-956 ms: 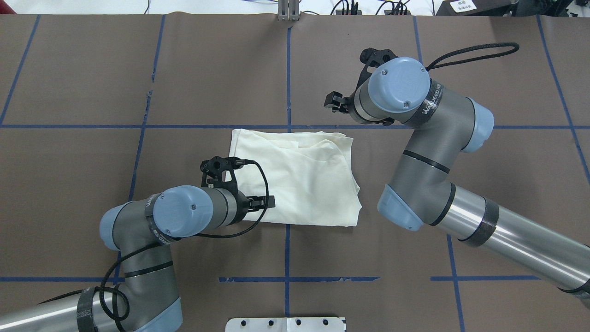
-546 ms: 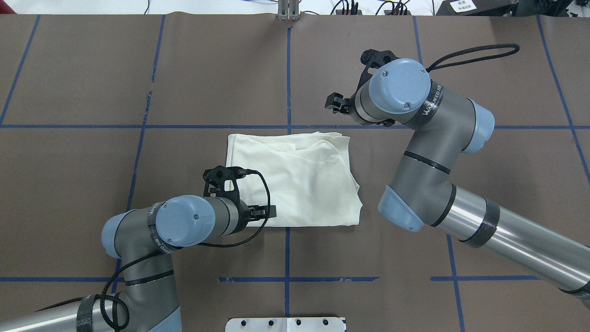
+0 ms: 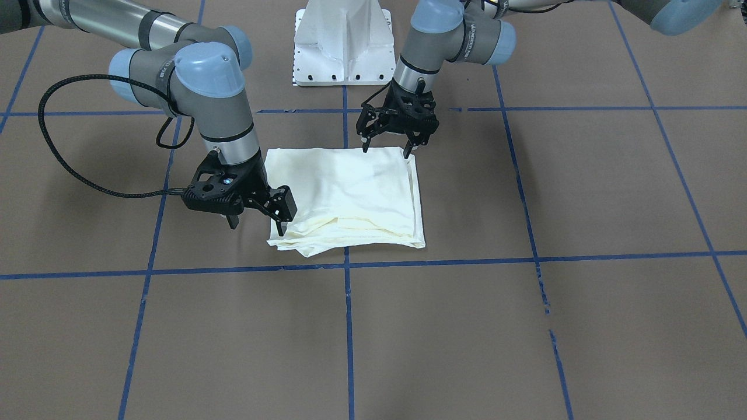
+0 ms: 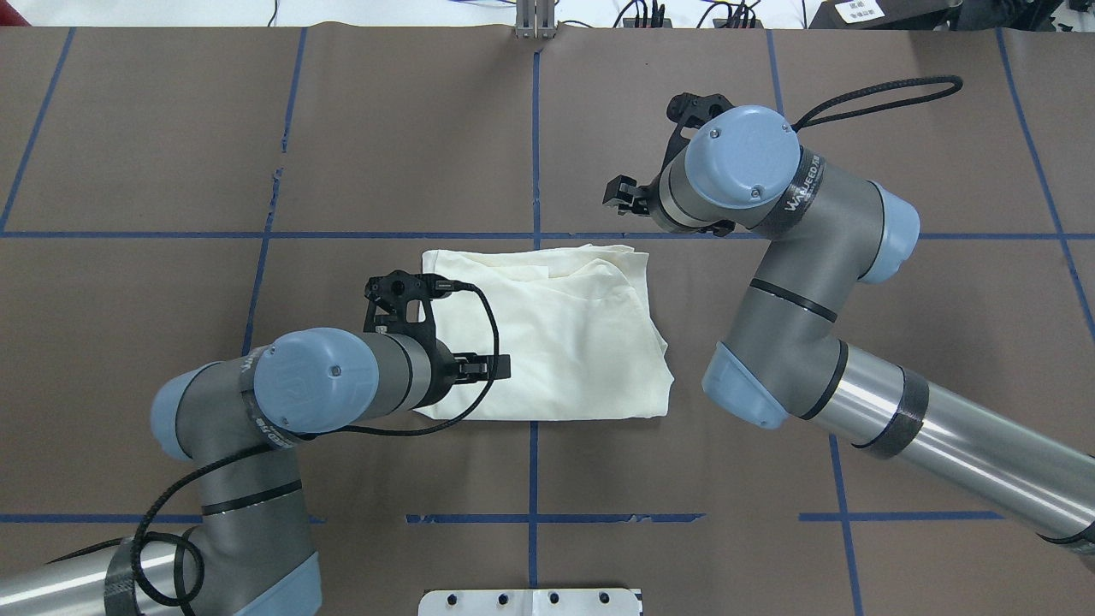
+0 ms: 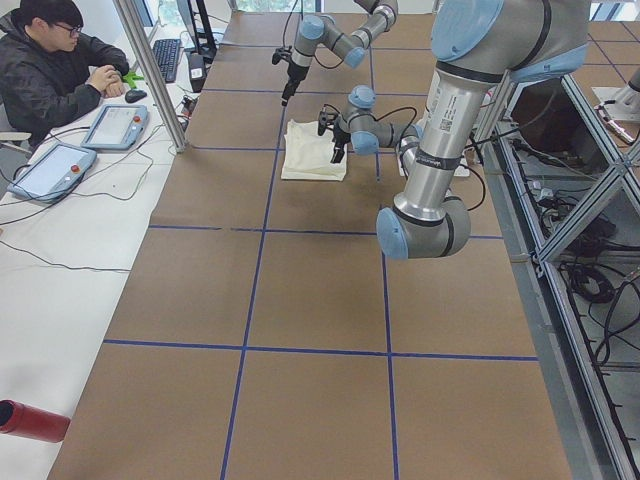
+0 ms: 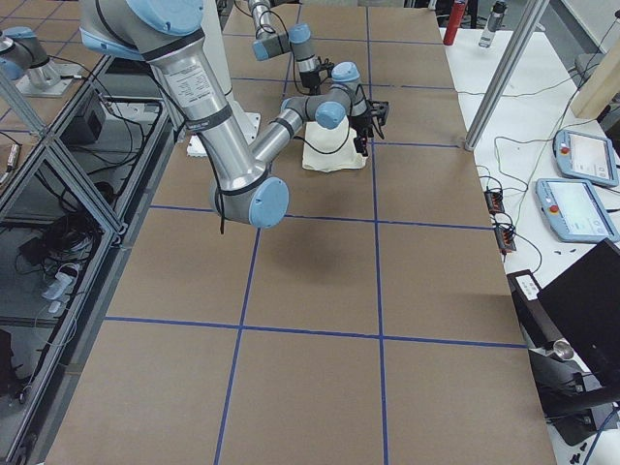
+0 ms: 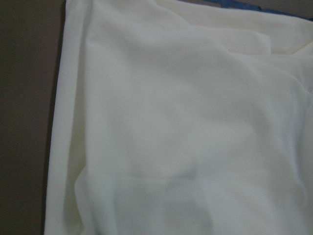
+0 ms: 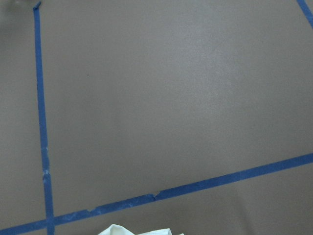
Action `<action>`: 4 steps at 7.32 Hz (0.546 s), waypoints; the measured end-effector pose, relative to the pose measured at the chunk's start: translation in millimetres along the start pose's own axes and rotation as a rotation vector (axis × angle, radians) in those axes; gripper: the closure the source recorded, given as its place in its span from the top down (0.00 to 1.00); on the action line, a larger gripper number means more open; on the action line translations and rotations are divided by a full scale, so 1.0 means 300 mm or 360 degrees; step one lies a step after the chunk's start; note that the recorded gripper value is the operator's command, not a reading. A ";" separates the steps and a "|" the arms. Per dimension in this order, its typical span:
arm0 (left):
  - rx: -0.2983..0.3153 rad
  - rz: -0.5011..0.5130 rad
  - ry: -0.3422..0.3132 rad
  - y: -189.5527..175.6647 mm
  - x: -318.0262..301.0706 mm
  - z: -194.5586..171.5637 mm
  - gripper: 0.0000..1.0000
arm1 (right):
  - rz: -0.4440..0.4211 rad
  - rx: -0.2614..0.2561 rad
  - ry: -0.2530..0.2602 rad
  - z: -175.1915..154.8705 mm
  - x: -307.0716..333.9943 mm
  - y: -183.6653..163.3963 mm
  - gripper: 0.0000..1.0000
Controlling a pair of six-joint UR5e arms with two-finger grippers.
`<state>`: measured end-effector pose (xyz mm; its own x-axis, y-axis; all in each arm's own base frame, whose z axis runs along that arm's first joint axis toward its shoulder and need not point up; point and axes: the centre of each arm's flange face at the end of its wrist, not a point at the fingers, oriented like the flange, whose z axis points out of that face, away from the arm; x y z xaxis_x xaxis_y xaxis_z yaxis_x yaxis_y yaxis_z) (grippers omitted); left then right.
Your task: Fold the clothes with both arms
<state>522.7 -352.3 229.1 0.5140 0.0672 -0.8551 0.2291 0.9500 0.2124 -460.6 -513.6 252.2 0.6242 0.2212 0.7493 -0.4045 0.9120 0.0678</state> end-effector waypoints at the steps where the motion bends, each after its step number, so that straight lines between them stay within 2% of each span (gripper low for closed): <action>1: 0.0000 0.0073 -0.0037 -0.065 -0.028 -0.083 1.00 | -0.0076 -0.0044 0.0041 -0.035 0.024 -0.034 1.00; 2: -0.0009 0.0165 -0.0082 -0.131 -0.087 -0.179 1.00 | -0.0171 -0.0097 0.0076 -0.095 0.073 -0.082 1.00; 4: -0.0017 0.0385 -0.0197 -0.255 -0.307 -0.352 1.00 | -0.0407 -0.0231 0.0133 -0.230 0.301 -0.242 1.00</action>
<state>370.6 -399.1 241.8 0.6502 0.2554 -0.7155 0.0788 0.9141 0.3978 -328.6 -535.9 269.4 0.7489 0.0002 0.6627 -0.1313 0.9802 0.1481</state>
